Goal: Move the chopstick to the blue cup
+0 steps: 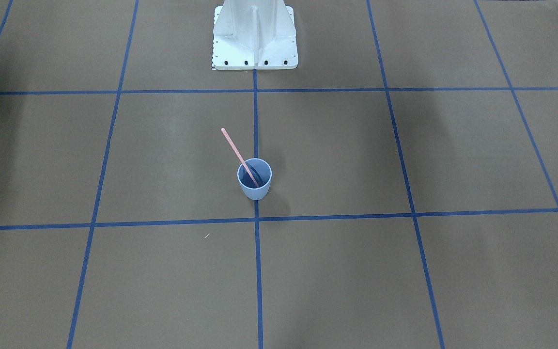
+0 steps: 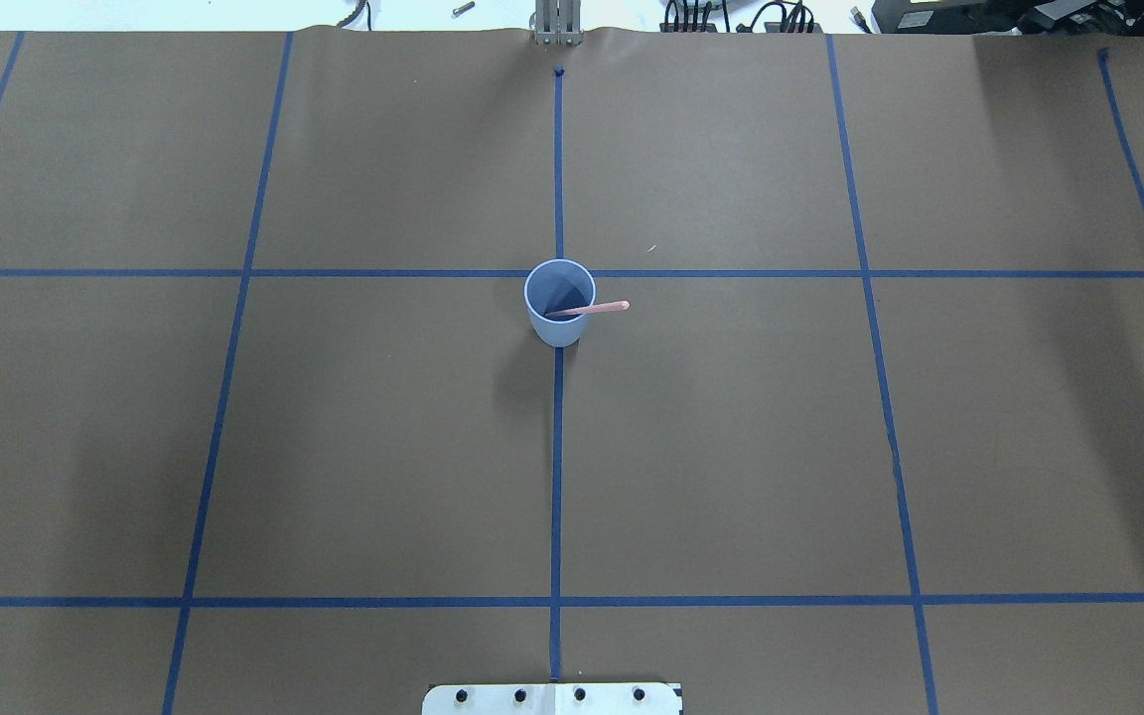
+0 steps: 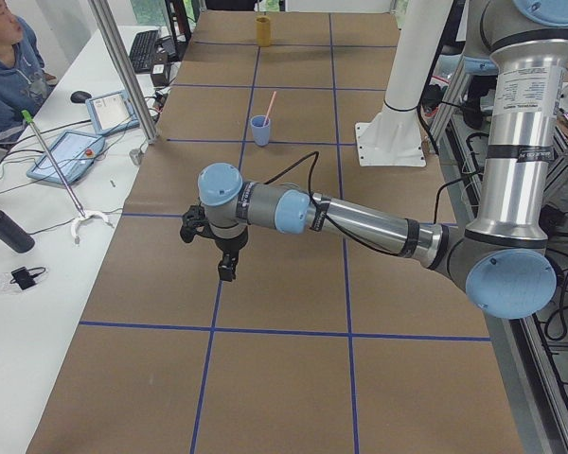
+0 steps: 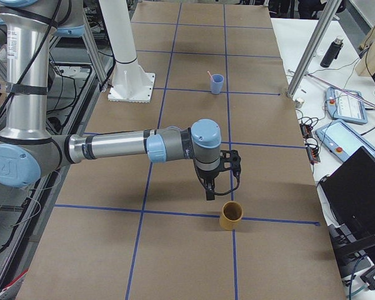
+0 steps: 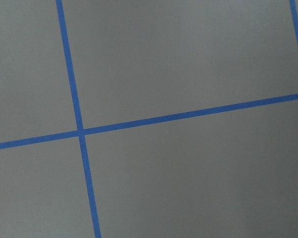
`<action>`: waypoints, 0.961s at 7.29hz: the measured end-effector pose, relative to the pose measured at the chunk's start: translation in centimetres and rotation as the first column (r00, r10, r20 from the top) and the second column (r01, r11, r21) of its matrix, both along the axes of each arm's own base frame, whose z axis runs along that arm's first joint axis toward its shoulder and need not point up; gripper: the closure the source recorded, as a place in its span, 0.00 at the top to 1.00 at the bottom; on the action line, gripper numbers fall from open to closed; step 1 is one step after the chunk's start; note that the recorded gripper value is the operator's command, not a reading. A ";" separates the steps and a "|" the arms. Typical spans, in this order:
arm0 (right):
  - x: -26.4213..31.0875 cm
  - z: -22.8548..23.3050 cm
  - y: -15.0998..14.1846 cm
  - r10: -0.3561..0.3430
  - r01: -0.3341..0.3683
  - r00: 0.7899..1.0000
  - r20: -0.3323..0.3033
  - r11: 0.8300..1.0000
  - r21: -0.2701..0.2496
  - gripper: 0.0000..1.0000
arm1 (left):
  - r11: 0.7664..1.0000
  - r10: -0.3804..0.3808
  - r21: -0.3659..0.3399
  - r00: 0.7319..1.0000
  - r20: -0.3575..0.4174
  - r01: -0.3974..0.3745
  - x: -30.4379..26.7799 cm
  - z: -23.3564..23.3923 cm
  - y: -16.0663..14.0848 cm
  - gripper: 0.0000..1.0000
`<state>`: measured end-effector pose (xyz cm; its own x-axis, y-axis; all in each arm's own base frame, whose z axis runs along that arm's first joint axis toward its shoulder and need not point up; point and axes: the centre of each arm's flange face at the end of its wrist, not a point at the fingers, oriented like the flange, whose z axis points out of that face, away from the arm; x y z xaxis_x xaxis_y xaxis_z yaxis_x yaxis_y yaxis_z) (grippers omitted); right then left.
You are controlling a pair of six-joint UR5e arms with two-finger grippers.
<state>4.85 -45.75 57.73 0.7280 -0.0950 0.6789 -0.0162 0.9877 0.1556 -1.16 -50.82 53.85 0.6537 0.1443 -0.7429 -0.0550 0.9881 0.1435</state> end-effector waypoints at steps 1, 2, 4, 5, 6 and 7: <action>-0.1 -0.1 -0.1 -0.001 0.001 1.000 0.003 1.000 0.002 1.00 | 1.000 -0.003 0.007 1.000 -0.001 0.003 -0.1 0.1 0.2 0.99; -0.1 -0.2 -0.1 -0.001 0.001 1.000 0.004 1.000 0.003 1.00 | 1.000 -0.003 0.019 1.000 -0.005 0.003 -0.1 0.0 0.2 0.99; -0.1 -0.2 -0.1 -0.001 0.001 1.000 0.004 1.000 0.002 1.00 | 0.999 -0.002 0.032 1.000 -0.011 0.003 0.0 -0.3 0.2 0.99; -0.1 -0.1 -0.2 -0.001 0.001 1.000 0.004 1.000 0.002 1.00 | 0.999 -0.002 0.036 1.000 -0.013 0.002 0.0 -0.5 0.1 0.99; -0.2 -0.1 -0.2 -0.001 0.001 1.000 0.004 1.000 0.002 1.00 | 0.999 -0.001 0.041 1.000 -0.013 0.002 0.0 -0.7 0.1 0.99; -0.2 -0.2 -0.2 -0.001 0.001 1.000 0.004 1.000 0.002 1.00 | 0.999 -0.001 0.043 1.000 -0.014 0.002 0.0 -0.8 0.1 0.99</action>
<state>4.69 -45.90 57.58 0.7254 -0.0973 0.6814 -0.0155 0.9874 0.1576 -1.15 -50.76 53.01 0.6436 0.1757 -0.7449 -0.0512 0.9810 0.1871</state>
